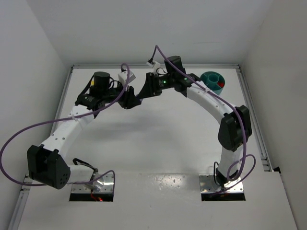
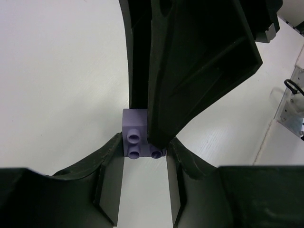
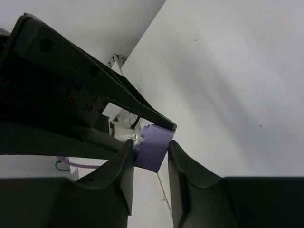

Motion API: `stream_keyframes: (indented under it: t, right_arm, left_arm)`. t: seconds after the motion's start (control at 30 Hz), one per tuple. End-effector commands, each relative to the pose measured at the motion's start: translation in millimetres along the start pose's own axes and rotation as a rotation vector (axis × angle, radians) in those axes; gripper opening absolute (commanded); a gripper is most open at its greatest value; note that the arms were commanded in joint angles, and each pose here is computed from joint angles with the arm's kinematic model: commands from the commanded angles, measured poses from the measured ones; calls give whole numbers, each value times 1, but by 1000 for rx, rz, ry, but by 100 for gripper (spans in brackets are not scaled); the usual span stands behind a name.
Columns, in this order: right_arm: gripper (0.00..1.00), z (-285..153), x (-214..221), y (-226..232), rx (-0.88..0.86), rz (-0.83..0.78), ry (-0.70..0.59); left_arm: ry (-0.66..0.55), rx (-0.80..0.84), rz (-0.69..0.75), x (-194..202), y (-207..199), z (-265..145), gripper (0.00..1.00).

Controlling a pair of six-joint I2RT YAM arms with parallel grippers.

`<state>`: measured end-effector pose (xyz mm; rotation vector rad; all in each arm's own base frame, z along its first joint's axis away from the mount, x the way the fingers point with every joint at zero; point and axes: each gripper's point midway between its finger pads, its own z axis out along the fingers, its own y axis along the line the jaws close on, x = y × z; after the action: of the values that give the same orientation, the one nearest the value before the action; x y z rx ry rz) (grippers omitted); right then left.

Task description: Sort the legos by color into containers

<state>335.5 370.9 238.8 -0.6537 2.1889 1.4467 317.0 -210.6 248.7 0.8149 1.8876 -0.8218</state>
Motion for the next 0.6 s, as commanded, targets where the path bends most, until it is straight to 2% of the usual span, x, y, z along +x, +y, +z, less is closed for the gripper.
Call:
stream_keyframes:
  t: [0.0, 0.13, 0.17, 0.33, 0.43, 0.57]
  right_arm:
    - [26, 6, -2, 19, -78, -47, 6]
    - [10, -5, -7, 23, -66, -67, -16]
    - [8, -11, -11, 16, -34, -74, -32]
    - [7, -36, -18, -13, 132, -134, -60]
    - [6, -70, -33, -45, 316, -151, -121]
    - [4, -131, -46, -100, 599, -145, -191]
  left_arm:
    - [-49, -7, 51, -15, 0, 2, 32]
    - [-45, -51, 50, -14, 8, 1, 58]
    - [-51, -61, 56, -16, 8, -1, 61]
    - [-74, -75, 78, -24, 6, -12, 68]
    - [-82, -100, 64, -25, 12, -24, 68]
    - [-82, -235, 28, -21, 40, -41, 75]
